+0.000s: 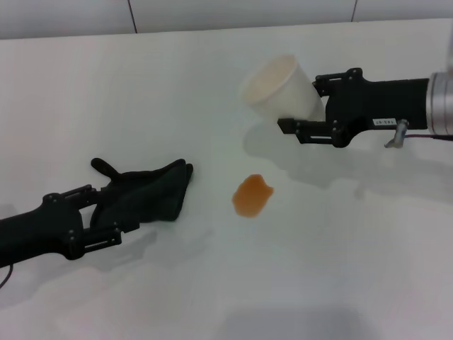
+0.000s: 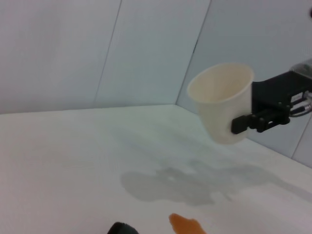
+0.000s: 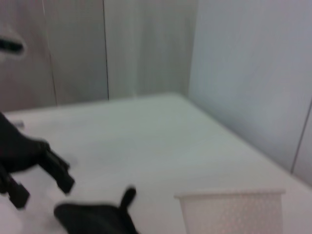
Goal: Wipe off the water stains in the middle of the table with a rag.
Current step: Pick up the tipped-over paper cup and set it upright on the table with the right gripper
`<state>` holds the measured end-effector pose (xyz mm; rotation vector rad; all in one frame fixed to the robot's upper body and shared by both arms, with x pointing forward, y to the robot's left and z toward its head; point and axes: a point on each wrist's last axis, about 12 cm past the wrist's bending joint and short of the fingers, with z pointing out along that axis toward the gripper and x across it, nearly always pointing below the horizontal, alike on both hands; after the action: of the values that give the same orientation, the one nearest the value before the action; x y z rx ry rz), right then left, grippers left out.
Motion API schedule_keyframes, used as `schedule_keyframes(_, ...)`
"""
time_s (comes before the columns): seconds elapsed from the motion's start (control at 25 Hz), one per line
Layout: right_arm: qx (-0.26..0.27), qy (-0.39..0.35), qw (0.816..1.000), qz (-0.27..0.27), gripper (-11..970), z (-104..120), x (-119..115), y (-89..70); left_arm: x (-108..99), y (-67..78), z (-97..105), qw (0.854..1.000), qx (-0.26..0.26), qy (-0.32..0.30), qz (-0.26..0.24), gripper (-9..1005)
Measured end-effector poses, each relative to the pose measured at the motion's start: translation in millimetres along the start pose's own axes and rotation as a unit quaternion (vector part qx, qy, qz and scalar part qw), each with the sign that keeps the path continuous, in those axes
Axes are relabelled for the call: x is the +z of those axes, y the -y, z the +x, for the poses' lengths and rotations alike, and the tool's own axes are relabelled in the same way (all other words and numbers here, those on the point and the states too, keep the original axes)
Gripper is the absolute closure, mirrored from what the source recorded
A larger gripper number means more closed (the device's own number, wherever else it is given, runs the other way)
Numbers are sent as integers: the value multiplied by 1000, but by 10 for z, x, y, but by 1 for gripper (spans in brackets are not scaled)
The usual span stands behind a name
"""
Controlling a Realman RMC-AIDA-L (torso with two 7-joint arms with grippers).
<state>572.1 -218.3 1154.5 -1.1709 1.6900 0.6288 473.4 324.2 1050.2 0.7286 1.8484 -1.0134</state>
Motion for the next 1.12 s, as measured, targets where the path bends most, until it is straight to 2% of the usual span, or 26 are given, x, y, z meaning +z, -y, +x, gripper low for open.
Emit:
schedule_keyframes(0.16, 0, 52, 999, 8, 388, 216, -4, -12, 11, -19, -34, 1000, 4, 1, 0, 230)
schedule_keyframes(0.32, 1, 75, 997, 27, 396, 451, 5, -23, 15, -23, -39, 1000, 4, 1, -1, 230)
schedule_keyframes(0.56, -13, 58, 997, 40, 399, 784, 42, -104, 35, -36, -55, 1000, 6, 4, -4, 230)
schedule_keyframes(0.92, 12, 51, 997, 64, 402, 1074, 14, -183, 56, -52, -78, 1000, 9, 4, -5, 230)
schedule_keyframes(1.12, 31, 46, 996, 73, 403, 1153, 10, -196, 57, -54, -79, 1000, 9, 4, -6, 230)
